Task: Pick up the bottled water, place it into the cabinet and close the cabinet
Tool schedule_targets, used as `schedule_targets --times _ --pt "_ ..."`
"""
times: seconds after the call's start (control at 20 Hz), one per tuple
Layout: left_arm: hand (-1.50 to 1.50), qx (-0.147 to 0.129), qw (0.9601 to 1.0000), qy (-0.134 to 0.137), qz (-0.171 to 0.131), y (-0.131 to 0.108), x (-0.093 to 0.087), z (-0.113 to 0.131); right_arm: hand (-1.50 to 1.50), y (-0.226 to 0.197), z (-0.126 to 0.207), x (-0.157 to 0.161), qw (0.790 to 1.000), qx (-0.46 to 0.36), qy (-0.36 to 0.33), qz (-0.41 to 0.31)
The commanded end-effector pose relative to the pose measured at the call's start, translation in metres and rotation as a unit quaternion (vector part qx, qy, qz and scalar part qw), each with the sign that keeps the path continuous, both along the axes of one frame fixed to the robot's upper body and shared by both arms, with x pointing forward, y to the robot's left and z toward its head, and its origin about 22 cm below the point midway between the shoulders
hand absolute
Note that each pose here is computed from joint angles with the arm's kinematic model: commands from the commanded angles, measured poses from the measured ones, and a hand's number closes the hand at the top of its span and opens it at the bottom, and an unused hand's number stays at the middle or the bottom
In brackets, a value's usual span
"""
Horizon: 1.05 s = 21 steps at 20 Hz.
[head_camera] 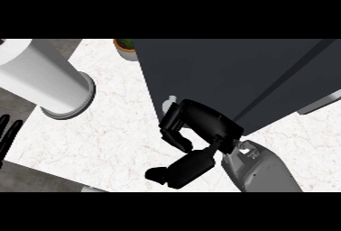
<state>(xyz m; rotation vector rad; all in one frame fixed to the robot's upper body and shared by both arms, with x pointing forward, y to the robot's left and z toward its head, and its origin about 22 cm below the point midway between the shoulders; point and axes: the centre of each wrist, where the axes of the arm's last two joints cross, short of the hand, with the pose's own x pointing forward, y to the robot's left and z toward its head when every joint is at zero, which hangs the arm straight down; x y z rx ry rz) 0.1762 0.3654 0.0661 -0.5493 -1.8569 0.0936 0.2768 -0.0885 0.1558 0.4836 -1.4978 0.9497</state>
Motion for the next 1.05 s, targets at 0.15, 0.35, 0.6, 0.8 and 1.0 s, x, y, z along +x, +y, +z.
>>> schedule_targets --times 0.15,0.35,0.6,0.8,1.0 --pt "-1.5 -0.002 1.0 0.004 0.009 0.009 -0.005 -0.008 1.5 0.029 0.036 0.057 0.991 0.035 -0.012 -0.131" --pt "-1.5 -0.001 0.9998 -0.006 0.021 0.01 -0.002 -0.004 1.5 0.042 0.04 0.08 0.983 0.053 -0.015 -0.178" --pt "-1.5 -0.014 0.9998 -0.002 0.013 0.007 -0.006 -0.009 1.5 0.042 0.039 0.097 0.97 0.087 0.015 -0.225" --pt "-1.5 -0.009 0.9998 0.0 0.017 0.01 -0.009 -0.01 -1.5 0.042 0.047 0.104 0.96 0.125 0.039 -0.248" --pt "-1.5 -0.008 0.9996 -0.003 0.026 0.016 -0.011 -0.013 -1.5 0.047 0.039 0.107 0.957 0.131 0.046 -0.255"
